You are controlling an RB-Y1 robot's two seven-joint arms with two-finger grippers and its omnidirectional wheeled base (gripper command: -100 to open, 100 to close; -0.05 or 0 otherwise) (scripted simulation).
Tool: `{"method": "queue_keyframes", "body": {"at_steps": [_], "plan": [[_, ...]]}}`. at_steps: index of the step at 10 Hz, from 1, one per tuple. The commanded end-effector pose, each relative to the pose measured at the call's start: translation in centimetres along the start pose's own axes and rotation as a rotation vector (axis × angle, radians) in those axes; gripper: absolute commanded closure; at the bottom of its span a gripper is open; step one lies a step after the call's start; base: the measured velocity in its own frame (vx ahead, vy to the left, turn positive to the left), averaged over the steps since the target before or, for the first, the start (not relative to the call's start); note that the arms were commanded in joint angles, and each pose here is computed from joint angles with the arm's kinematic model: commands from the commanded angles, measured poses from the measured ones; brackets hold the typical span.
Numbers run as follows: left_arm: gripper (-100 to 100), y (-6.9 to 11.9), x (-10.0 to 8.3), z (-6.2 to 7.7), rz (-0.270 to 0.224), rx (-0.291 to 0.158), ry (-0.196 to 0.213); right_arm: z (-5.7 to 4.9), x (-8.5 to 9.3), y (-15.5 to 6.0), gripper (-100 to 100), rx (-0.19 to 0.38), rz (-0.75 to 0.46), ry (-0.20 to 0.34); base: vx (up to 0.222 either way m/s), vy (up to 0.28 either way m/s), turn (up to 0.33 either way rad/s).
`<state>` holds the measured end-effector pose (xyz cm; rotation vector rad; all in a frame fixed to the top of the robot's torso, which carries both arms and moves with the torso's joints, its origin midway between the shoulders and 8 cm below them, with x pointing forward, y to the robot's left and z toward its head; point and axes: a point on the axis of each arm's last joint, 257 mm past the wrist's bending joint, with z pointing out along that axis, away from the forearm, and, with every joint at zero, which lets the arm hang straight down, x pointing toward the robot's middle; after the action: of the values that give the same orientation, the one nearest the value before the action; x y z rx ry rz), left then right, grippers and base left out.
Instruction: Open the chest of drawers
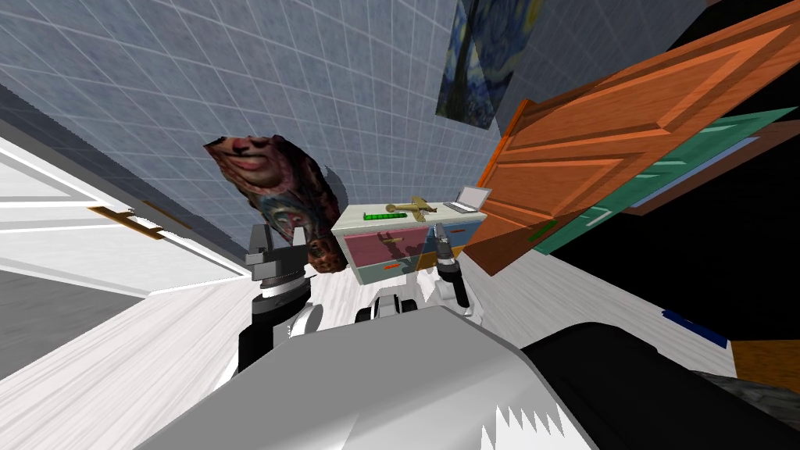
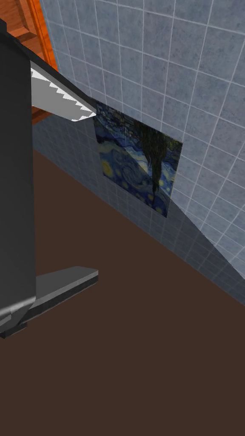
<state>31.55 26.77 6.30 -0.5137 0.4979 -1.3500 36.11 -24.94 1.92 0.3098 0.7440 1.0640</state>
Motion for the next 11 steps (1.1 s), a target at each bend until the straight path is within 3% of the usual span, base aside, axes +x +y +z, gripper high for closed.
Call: {"method": "queue_keyframes", "body": {"at_steps": [1, 11], "plan": [[0, 0.0, 0.0, 0.0, 0.0, 0.0, 0.0, 0.0, 0.3, -0.4, -100, -0.016, -0.126, 0.024, 0.03, 0.074, -0.004], [0, 0.0, 0.0, 0.0, 0.0, 0.0, 0.0, -0.1, 1.1, -1.7, -100, -0.049, -0.492, 0.069, 0.022, 0.049, -0.003]]}}
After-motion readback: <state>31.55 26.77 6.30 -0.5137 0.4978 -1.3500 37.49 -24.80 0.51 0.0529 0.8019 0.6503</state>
